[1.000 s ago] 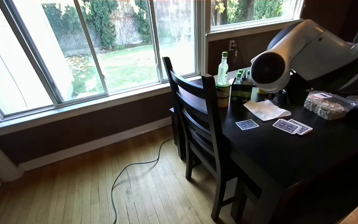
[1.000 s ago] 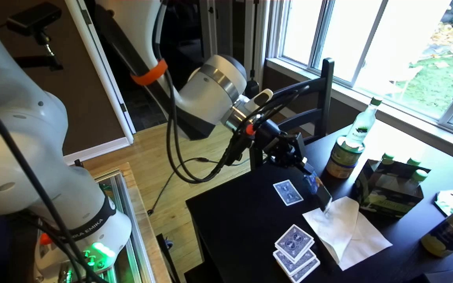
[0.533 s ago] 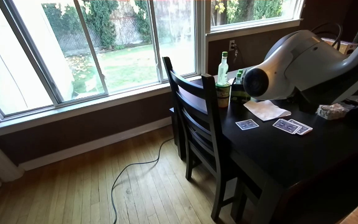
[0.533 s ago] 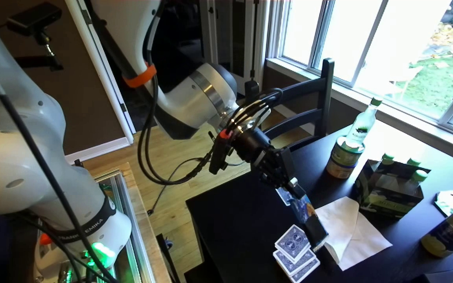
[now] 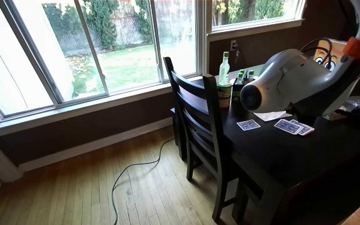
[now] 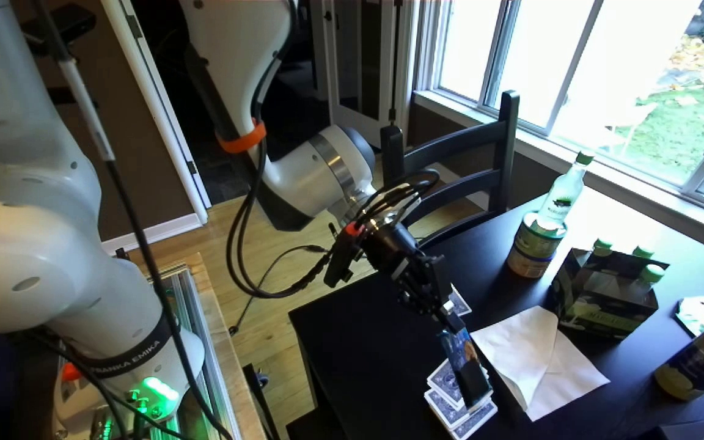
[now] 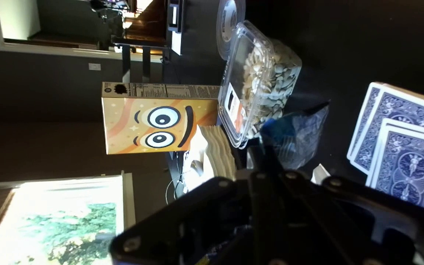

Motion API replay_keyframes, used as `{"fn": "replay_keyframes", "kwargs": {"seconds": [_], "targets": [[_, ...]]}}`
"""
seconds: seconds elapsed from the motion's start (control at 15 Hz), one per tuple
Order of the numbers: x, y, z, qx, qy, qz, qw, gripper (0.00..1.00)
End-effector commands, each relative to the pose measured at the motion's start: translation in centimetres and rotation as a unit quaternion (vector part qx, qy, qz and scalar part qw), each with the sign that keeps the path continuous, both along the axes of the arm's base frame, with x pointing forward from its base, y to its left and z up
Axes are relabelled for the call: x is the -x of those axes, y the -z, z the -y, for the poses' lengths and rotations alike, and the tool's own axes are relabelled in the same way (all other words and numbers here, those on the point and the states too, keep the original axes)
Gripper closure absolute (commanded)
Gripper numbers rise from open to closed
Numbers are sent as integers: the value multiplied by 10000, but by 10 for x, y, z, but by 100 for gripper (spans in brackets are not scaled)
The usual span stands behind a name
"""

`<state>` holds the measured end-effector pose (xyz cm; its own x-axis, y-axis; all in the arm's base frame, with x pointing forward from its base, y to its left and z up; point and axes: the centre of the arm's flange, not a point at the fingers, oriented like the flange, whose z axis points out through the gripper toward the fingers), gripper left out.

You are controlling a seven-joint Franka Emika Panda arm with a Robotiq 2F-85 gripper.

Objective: Pick up the granola bar and place it on the deck of cards

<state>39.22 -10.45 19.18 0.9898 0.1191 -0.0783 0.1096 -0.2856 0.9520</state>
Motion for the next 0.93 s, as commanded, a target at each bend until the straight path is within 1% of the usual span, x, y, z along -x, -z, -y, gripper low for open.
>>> {"fn": "replay_keyframes", "kwargs": {"seconds": [0.0, 0.47, 0.6, 0.67, 0.73, 0.8, 0.87], "targets": [[-21, 34, 14, 68, -34, -109, 9999, 100], [-34, 71, 31, 196, -72, -412, 9989, 100], [-36, 78, 32, 160, -73, -469, 9987, 100], [-37, 80, 31, 130, -63, -499, 9987, 74], [-37, 82, 30, 138, -75, -537, 9984, 73], [-38, 81, 28, 124, -99, -520, 9985, 68], [-39, 79, 26, 99, -114, -517, 9985, 60]]}}
